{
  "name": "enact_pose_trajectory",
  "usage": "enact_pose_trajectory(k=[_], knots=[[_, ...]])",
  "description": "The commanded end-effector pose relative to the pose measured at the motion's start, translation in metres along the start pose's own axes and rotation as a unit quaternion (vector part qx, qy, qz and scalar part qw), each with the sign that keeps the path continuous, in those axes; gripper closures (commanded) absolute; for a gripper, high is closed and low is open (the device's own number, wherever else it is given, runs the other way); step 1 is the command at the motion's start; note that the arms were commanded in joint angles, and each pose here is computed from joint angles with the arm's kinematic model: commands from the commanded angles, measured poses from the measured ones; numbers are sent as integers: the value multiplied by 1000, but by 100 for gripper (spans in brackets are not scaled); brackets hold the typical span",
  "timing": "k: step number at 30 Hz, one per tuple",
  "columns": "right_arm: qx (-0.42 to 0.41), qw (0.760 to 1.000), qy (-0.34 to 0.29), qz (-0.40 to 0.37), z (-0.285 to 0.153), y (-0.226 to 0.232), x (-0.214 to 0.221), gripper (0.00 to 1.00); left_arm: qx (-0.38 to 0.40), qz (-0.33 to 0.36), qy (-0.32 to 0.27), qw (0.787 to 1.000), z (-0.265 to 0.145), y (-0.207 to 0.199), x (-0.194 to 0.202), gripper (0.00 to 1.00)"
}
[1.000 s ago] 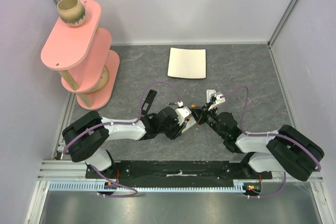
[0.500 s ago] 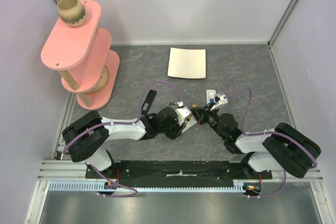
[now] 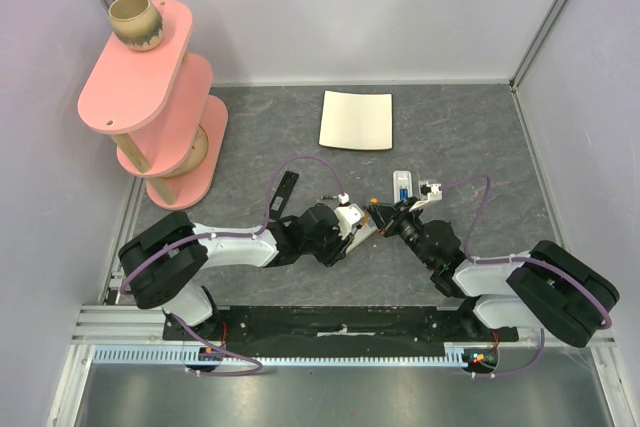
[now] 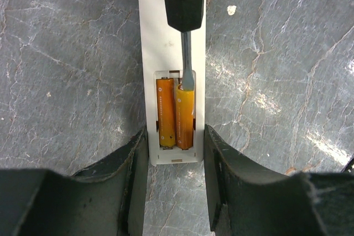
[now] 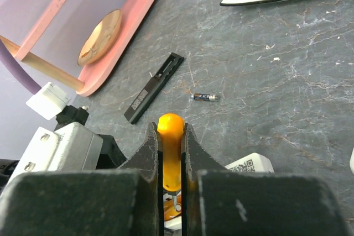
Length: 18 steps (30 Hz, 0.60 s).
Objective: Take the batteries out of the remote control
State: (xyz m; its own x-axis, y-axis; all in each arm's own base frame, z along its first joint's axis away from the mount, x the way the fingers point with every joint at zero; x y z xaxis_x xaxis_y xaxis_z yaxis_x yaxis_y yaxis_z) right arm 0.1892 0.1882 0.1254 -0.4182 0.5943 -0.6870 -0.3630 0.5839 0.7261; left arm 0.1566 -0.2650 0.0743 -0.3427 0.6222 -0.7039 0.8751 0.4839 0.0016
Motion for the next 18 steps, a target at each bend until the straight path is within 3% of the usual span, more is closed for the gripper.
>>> enact_pose_trajectory(k=[1,18], knots=[[-98,992,36,77,-5,37,1,100,10,3,46,999,8,-2,22,98],[-107,986,39,120,-5,37,-5,100,0,3,42,999,5,0,20,98]])
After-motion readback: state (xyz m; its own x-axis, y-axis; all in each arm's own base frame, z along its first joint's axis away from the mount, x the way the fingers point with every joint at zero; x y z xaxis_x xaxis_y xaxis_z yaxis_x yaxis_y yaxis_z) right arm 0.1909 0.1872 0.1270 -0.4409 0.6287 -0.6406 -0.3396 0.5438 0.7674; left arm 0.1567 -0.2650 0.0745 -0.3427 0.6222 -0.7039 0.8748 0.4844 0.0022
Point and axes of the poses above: each gripper's point midway between its finger pads, its own z axis out along the fingers, its own y axis along the line the jaws close on, x = y × z, the point moved 8 cm from there along -z, back along the fingers, and after that the axes turned 8 degrees about z, right-handed, at the moved point
